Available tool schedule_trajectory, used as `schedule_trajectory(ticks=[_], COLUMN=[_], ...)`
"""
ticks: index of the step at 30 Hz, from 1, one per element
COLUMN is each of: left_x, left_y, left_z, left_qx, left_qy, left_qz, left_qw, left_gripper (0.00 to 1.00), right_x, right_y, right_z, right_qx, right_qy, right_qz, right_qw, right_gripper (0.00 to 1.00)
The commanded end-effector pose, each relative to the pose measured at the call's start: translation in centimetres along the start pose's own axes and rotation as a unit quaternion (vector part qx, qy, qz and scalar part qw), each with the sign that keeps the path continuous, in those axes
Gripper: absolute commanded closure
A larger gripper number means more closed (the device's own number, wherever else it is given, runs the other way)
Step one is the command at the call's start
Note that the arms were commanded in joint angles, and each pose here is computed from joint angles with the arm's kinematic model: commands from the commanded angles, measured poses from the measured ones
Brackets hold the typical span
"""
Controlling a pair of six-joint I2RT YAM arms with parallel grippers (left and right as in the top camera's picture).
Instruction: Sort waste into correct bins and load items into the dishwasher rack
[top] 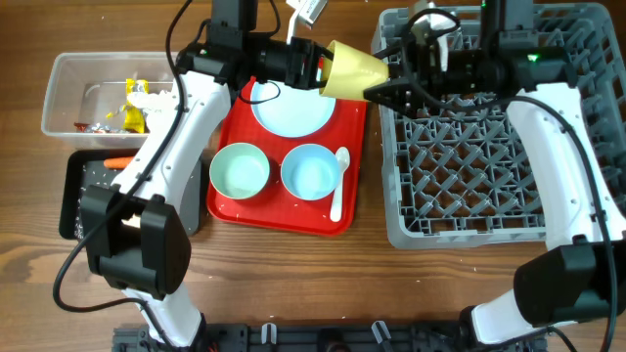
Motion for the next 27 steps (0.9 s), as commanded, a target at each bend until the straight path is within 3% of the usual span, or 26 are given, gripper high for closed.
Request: schedule_trajectory(ticks=[1,6,27], left_x=[-0.2,-0.2,-1.2], left_y=[-0.4,-0.3,-1.1], left_z=[-0.3,-0.3,0.7], left_qx=[0.008,0.008,0.002], left_qy=[-0.002,-0.002,-0.034], left_qz=[-0.005,-0.004,-0.034], left_qw=[1.000,1.000,0.999], left_gripper=[0.78,0.85,0.81], right_x=[-0.1,-0.1,-2.7], right_y=[-0.3,-0.3,0.1], right_z=[0.3,0.3,-1.1], right_qx=[0.010,0.010,0.038], right_qy=[-0.012,-0.012,0.027], right_qz=[-0.014,-0.014,-0.017], right_qw=[1.000,1.000,0.999], right_gripper=[0.44,0.44,0.49])
Point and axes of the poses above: each gripper's point midway between its finger pads, its own x axis out along the fingers, its own z axis along the line the jaws close on, y = z × x, the point moved 4 cm from there along -x, back along the fingers, and after that the axes turned 11 degrees about -x, right-handed, at the moved point
